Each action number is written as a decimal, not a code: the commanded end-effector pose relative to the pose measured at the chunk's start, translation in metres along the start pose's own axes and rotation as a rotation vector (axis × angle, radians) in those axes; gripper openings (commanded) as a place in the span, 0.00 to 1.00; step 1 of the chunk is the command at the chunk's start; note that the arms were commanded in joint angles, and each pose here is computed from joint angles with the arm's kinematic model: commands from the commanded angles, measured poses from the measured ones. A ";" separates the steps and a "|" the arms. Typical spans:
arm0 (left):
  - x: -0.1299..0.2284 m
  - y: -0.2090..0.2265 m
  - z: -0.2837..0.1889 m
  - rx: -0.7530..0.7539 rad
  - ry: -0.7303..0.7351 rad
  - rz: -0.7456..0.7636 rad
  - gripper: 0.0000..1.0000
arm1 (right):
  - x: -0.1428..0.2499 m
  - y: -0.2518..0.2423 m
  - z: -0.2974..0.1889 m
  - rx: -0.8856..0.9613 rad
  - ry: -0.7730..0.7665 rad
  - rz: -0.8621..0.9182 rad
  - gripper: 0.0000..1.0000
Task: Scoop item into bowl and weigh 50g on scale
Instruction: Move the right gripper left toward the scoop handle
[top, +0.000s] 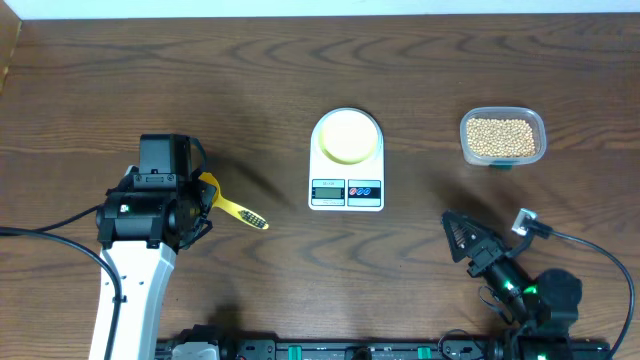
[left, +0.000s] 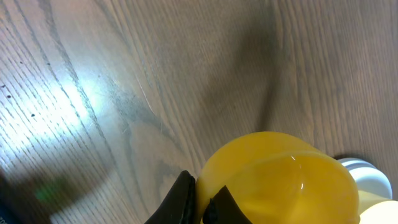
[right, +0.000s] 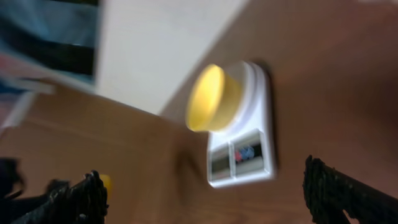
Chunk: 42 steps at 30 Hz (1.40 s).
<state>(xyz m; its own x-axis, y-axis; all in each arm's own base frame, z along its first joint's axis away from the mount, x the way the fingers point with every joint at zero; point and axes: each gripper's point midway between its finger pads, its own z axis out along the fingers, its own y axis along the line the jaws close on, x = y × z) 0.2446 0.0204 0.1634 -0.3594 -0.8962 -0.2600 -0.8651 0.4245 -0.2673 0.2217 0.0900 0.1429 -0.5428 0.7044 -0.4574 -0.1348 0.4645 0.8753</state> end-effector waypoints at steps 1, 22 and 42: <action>0.001 0.005 0.001 -0.014 -0.002 -0.002 0.07 | -0.002 -0.001 0.001 0.077 0.043 -0.011 0.99; 0.007 0.017 0.000 -0.067 0.017 -0.124 0.07 | 0.025 0.064 0.006 0.013 0.561 0.081 0.99; 0.057 0.020 -0.008 -0.064 0.297 -0.130 0.07 | 0.067 0.060 0.000 0.048 0.702 0.060 0.99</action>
<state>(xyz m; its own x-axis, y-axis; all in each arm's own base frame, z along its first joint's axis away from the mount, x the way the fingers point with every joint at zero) 0.2097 -0.0131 0.1519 -0.3136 -0.9496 -0.0027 -0.9263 0.3065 -0.2191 0.1805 0.1621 0.1696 -0.9540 0.2496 -0.1662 -0.0382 0.4488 0.8928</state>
